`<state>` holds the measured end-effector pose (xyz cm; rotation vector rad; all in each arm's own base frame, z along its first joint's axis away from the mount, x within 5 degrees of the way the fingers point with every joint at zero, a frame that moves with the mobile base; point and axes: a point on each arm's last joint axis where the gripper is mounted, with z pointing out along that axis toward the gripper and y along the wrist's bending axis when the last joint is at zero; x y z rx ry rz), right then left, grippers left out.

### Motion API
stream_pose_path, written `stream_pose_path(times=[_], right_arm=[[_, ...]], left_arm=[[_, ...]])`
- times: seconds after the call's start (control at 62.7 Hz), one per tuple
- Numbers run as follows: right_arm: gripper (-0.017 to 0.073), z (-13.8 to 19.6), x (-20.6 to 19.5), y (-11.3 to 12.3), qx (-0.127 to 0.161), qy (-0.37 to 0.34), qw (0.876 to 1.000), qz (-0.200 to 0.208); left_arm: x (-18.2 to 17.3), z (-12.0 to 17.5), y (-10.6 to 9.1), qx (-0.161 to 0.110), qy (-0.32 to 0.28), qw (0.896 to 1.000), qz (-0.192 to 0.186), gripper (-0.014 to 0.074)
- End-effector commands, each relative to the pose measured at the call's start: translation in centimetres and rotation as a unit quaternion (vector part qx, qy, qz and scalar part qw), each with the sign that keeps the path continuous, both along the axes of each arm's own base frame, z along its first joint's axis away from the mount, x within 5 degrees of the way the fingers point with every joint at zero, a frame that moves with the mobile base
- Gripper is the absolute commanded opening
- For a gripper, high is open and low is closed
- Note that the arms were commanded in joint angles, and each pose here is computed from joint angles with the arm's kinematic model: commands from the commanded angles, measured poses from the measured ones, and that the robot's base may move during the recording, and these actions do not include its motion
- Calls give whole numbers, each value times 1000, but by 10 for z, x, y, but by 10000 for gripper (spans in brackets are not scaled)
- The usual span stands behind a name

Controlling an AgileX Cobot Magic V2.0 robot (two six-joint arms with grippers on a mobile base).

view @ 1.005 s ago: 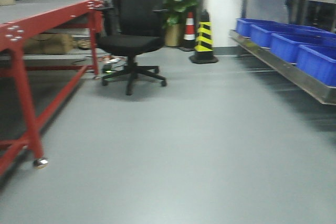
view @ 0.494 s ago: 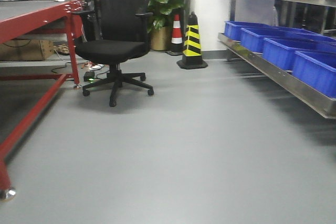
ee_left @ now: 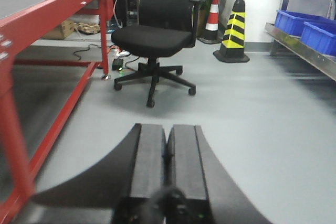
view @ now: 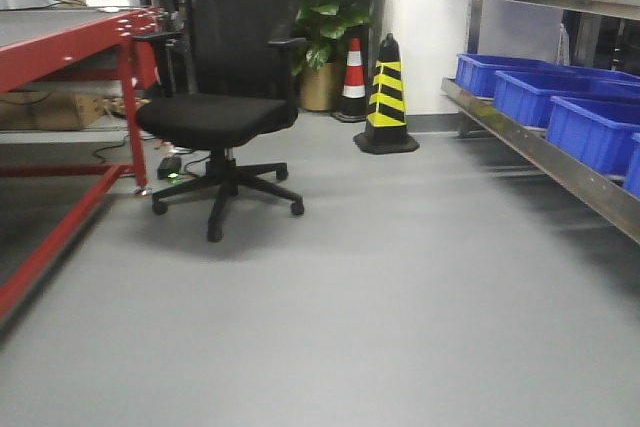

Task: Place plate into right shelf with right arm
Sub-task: 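Drive the base to the steel shelf rack holding the plate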

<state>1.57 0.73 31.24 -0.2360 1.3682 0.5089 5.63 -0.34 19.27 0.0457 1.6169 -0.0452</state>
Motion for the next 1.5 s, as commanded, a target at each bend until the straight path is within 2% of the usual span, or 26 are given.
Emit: stream_pose_path(times=[0.0, 1.483], right_arm=[[64, 18, -8, -4, 29, -62, 998, -2], [64, 18, -8, -4, 29, -62, 998, -2]], left_arm=[[0, 5, 0, -7, -41, 999, 2, -47], [0, 5, 0, -7, -41, 999, 2, -47]])
